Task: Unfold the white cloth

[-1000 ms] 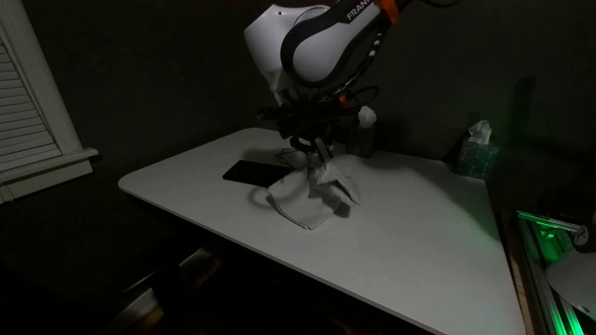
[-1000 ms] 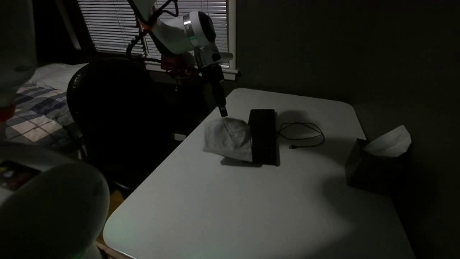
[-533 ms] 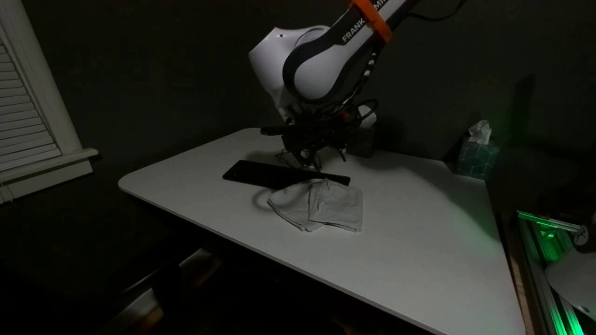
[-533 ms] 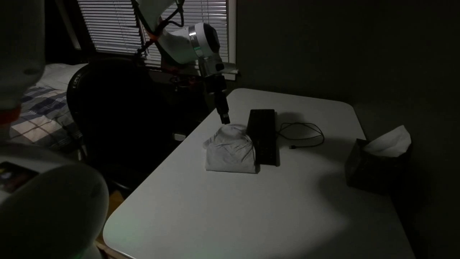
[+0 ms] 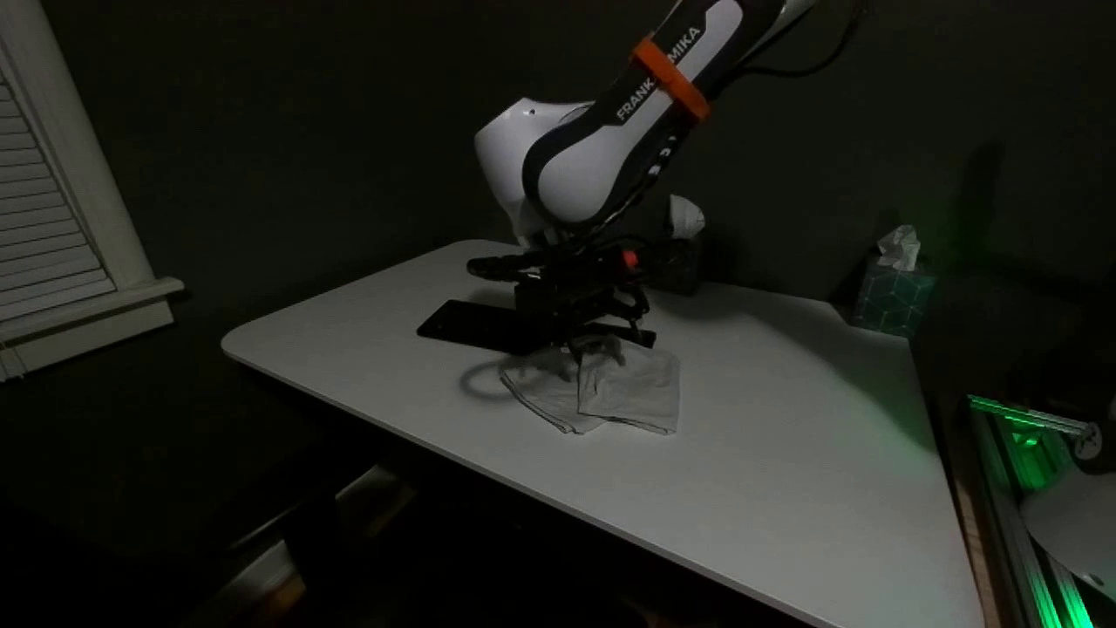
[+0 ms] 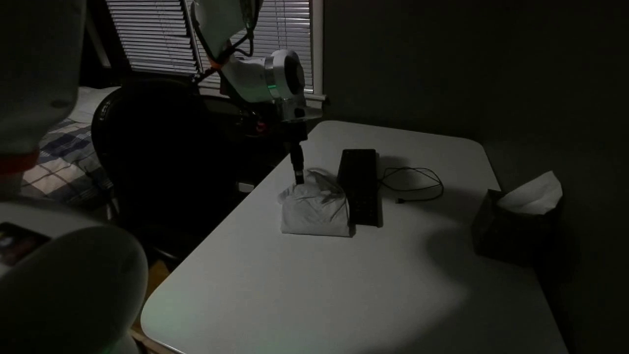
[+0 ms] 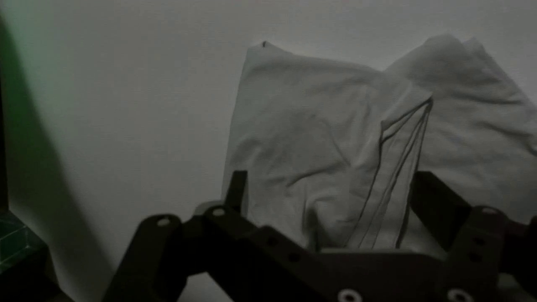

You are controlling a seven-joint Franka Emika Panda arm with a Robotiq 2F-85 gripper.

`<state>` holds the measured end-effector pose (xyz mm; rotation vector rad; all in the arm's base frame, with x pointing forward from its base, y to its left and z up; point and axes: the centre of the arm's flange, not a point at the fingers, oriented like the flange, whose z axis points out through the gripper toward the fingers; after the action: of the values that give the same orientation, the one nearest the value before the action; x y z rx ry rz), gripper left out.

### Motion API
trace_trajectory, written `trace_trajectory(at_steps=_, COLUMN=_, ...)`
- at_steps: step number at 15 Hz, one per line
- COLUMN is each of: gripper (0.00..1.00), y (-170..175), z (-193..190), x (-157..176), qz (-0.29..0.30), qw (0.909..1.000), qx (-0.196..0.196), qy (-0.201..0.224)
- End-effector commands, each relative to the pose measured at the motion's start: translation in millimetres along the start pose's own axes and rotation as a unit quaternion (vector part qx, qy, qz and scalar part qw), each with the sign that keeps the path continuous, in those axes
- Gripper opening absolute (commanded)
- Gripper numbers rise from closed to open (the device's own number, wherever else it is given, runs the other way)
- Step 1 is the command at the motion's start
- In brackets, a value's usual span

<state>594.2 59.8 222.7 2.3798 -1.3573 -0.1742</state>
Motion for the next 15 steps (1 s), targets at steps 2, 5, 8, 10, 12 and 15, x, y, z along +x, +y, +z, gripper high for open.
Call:
trace_trajectory(at_steps=2, gripper=0.78, y=-12.7, z=33.2, x=-1.0, qz=0.028, qw=0.9993, qx=0.006, qy=-0.026)
trace_trajectory(at_steps=5, gripper=0.73, y=-18.8, z=47.2, x=-0.7, qz=0.032, qw=0.9993, qx=0.008, qy=-0.018)
trace_trajectory(at_steps=8, gripper=0.77, y=-24.4, z=54.7, x=-1.1, qz=0.029, qw=0.9993, qx=0.021, qy=-0.01)
trace_trajectory(at_steps=10, gripper=0.8, y=-28.4, z=56.1, x=-2.7, qz=0.023, qw=0.9991, qx=0.034, qy=-0.004)
trace_trajectory(at_steps=12, gripper=0.69, y=-32.0, z=58.7, x=-2.8, qz=0.025, qw=0.999, qx=0.037, qy=-0.002)
trace_trajectory(at_steps=15, gripper=0.42, y=-29.8, z=60.3, x=-4.4, qz=0.024, qw=0.9994, qx=0.025, qy=-0.007)
